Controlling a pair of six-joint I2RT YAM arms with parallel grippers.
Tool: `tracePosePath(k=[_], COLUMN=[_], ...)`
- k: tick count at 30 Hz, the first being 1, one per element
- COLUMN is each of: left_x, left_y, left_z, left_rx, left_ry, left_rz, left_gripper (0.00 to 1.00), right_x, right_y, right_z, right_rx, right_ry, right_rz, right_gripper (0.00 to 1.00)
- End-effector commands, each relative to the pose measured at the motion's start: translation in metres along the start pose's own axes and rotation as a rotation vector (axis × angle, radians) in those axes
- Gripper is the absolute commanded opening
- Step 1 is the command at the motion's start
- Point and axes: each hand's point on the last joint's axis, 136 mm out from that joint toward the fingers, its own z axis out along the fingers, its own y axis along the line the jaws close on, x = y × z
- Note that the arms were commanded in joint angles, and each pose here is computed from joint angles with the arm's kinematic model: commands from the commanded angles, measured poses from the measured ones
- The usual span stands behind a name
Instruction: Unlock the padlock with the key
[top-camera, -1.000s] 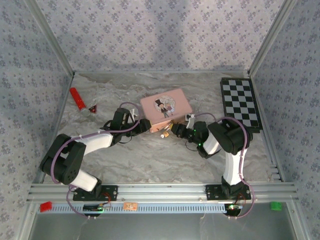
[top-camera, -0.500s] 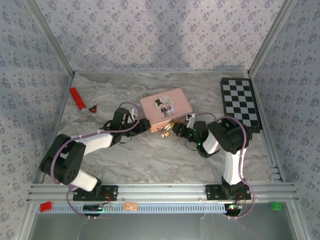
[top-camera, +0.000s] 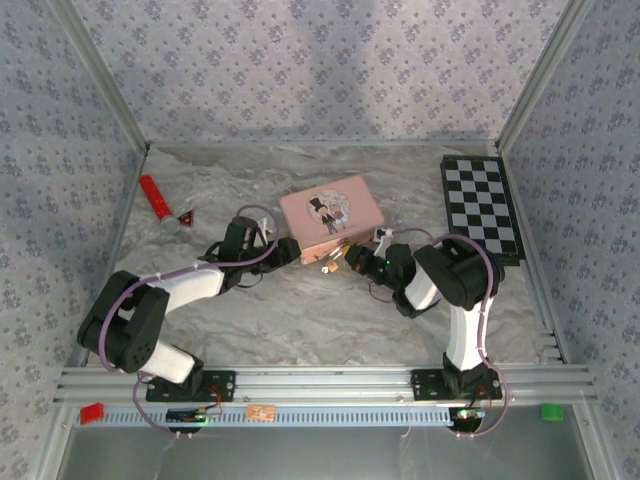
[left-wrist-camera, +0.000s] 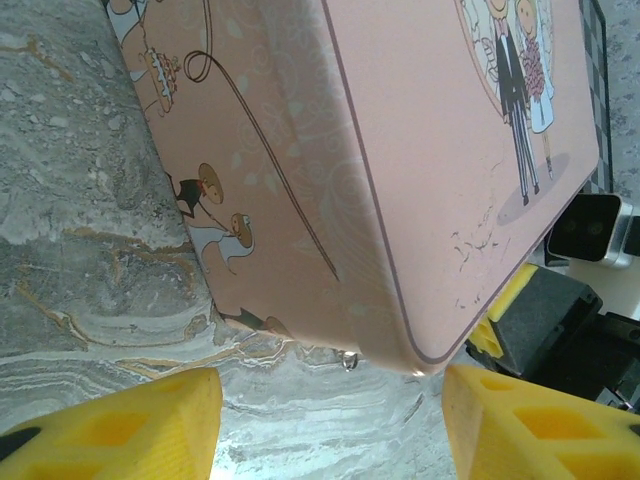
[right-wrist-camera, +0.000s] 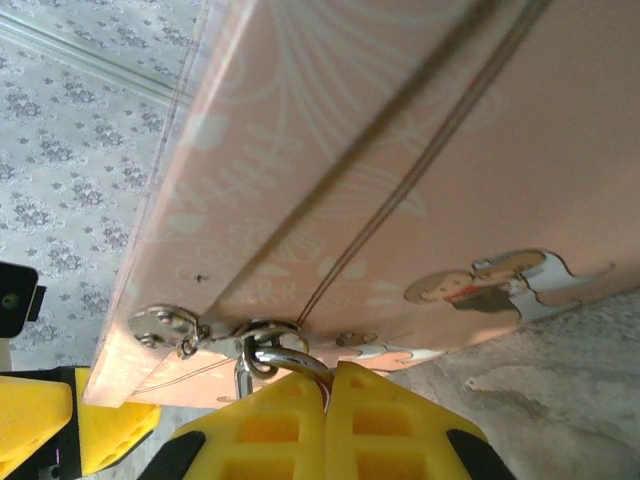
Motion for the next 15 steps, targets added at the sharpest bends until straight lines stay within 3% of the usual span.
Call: tracePosePath(k=[1, 15], left_x=[-0.009, -0.009], left_y=[-0.005, -0.006], left_z=[-0.005, -0.005], left_rx=[0.016, 0.017], left_ry=[-0.039, -0.038], left_rz=[0.009, 0.005], left_gripper=[0.6, 0.6], right_x=[-0.02, -0.034], right_y=[0.011, 0.015], right_z=[-0.006, -0.016], right_rx=[-0.013, -0.014], right_ry=[-0.093, -0.146], right_rz=[0.016, 0.029], right_gripper=[0.01, 0.0])
